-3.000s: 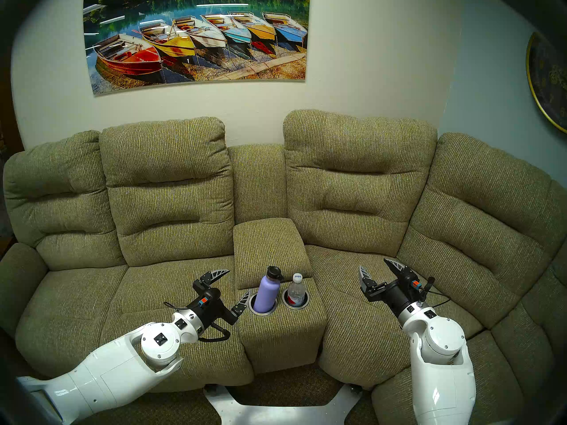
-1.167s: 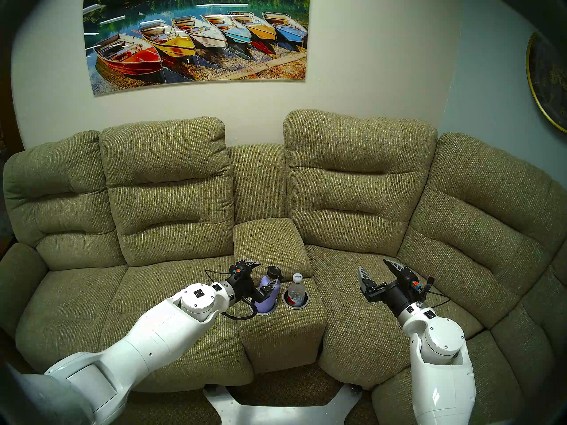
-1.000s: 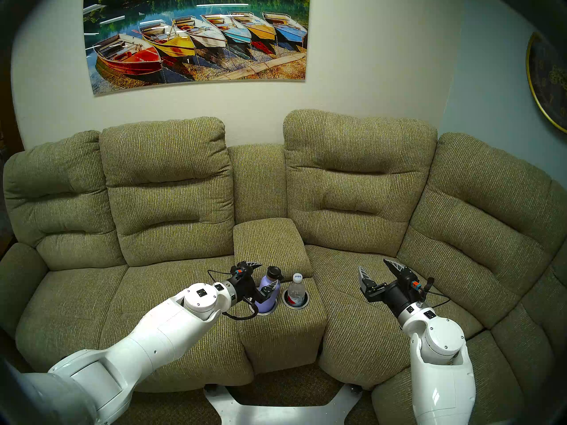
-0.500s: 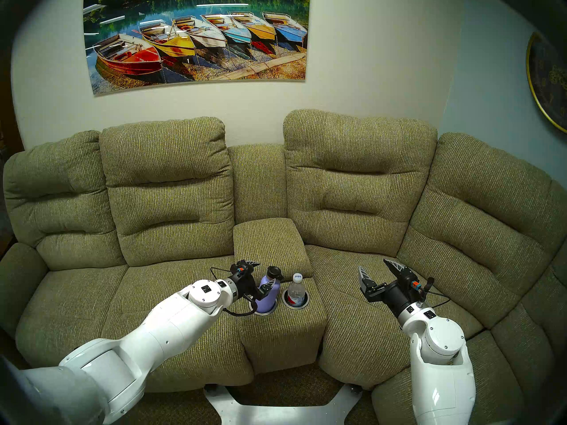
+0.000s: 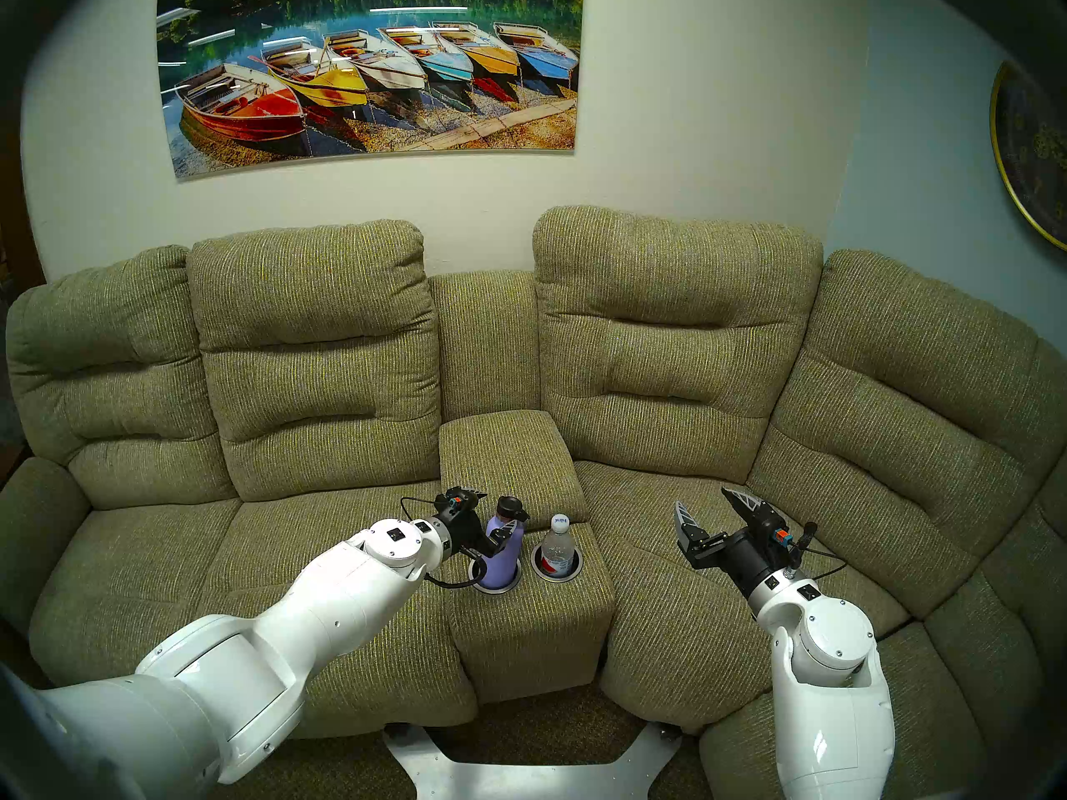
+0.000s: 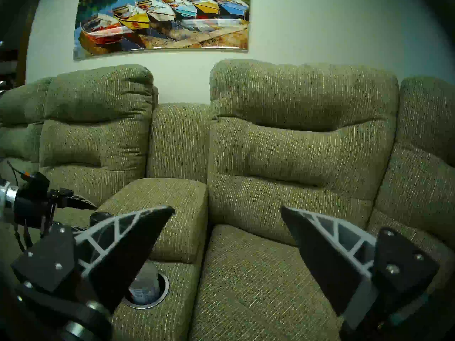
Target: Take bottles out of cup holder
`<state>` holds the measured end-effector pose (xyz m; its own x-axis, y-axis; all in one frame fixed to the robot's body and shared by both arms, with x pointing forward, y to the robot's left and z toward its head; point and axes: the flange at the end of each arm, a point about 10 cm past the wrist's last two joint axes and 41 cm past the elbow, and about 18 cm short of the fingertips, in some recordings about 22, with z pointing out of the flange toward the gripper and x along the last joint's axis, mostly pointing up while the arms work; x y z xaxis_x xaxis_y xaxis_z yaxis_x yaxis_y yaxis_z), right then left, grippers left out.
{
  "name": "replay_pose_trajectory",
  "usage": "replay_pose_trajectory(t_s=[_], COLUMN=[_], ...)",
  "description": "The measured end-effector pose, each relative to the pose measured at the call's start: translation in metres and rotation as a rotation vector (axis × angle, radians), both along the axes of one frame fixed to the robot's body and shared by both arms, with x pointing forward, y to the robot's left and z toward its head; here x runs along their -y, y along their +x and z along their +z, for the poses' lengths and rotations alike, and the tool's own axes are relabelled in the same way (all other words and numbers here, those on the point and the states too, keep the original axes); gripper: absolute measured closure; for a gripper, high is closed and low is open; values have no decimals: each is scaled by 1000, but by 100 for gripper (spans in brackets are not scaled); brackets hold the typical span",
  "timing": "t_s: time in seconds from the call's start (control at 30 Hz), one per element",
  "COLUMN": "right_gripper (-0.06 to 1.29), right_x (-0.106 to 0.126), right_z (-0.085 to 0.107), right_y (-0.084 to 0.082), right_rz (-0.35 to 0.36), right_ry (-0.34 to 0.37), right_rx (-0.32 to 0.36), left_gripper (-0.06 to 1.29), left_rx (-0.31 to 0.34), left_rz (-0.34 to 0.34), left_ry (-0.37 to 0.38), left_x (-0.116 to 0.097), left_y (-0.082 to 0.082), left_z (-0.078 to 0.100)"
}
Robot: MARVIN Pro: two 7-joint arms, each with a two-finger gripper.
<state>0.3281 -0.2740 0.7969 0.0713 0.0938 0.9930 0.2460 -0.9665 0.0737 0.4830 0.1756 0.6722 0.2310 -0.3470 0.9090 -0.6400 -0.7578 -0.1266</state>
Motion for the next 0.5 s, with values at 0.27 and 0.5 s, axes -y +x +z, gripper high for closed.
replay_pose_trajectory(t_s=[0.27,0.5], right_gripper=[1,1], right_x=[0,0], right_z=[0,0], right_y=[0,0], right_rz=[0,0], right_ry=[0,0], right_rx=[0,0], left_gripper=[-2,-2], left_rx=[-6,-20], left_rz=[-11,4], left_ry=[-15,-26], left_x=[9,15], left_y=[5,9], left_z=[-1,-3])
